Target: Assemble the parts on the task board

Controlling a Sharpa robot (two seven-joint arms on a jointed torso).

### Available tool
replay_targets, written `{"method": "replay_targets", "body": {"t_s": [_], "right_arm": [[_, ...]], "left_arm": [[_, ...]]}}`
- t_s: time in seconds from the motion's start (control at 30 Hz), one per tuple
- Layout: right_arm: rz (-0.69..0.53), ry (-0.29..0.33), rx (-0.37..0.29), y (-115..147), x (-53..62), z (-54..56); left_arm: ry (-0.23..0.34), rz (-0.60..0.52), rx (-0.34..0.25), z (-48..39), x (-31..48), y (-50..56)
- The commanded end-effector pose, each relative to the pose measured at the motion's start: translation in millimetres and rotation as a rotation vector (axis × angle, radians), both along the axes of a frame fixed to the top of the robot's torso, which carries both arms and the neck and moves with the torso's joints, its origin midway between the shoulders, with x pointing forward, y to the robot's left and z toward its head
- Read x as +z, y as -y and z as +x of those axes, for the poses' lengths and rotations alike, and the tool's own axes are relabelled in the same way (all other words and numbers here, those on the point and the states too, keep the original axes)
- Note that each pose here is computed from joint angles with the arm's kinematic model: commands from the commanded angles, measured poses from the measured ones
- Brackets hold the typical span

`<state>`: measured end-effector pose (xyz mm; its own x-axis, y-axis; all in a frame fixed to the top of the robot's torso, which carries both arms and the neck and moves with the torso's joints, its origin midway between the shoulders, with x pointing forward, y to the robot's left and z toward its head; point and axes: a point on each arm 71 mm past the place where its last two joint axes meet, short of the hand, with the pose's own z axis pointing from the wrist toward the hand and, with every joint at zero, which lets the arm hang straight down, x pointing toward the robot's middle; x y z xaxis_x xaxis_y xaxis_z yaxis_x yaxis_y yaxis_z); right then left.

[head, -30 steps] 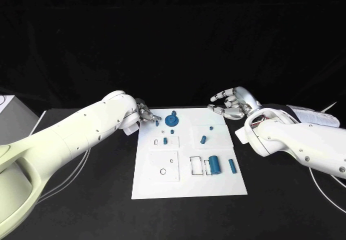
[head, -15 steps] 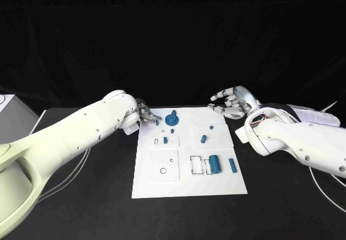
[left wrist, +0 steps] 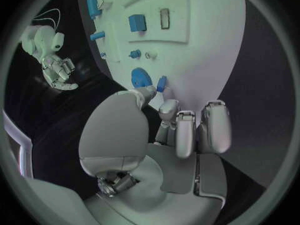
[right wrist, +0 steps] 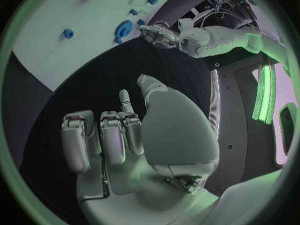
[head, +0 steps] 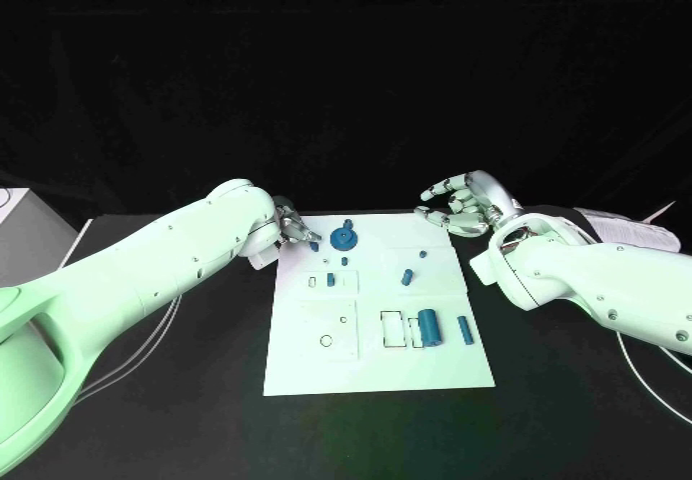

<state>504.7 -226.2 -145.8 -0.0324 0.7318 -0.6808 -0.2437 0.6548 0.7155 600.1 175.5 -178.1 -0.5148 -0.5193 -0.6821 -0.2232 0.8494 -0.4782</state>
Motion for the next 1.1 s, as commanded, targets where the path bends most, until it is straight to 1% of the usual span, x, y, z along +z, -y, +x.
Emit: {"method": "replay_targets", "body": {"t_s": [0.03, 0.47, 0.7, 0.8, 0.93, 0.97, 1.1], "right_arm": [[-0.008, 0.011, 0.011, -1, 0.9, 0.0], [-0.008, 0.013, 0.011, -2, 0.8, 0.4], [-0.008, 0.014, 0.008, -1, 0.8, 0.7], [-0.008, 0.014, 0.006, 1, 0.7, 0.7], [-0.009, 0.013, 0.001, 3, 0.6, 0.7], [-0.009, 0.013, -0.001, 4, 0.6, 0.7], [-0.009, 0.011, -0.006, 6, 0.3, 0.6]], "left_arm": [[-0.019, -0.023, -0.019, -1.3, -0.3, 3.2], [-0.025, -0.040, -0.030, -3.8, 0.8, 5.1], [-0.016, -0.054, -0.035, -7.3, 3.7, 4.9], [-0.009, -0.068, -0.038, -10.8, 6.8, 3.9], [0.007, -0.081, -0.047, -17.6, 12.3, 2.0], [0.016, -0.087, -0.051, -21.2, 15.0, 0.9], [0.037, -0.095, -0.060, -29.7, 20.6, -1.5]]}}
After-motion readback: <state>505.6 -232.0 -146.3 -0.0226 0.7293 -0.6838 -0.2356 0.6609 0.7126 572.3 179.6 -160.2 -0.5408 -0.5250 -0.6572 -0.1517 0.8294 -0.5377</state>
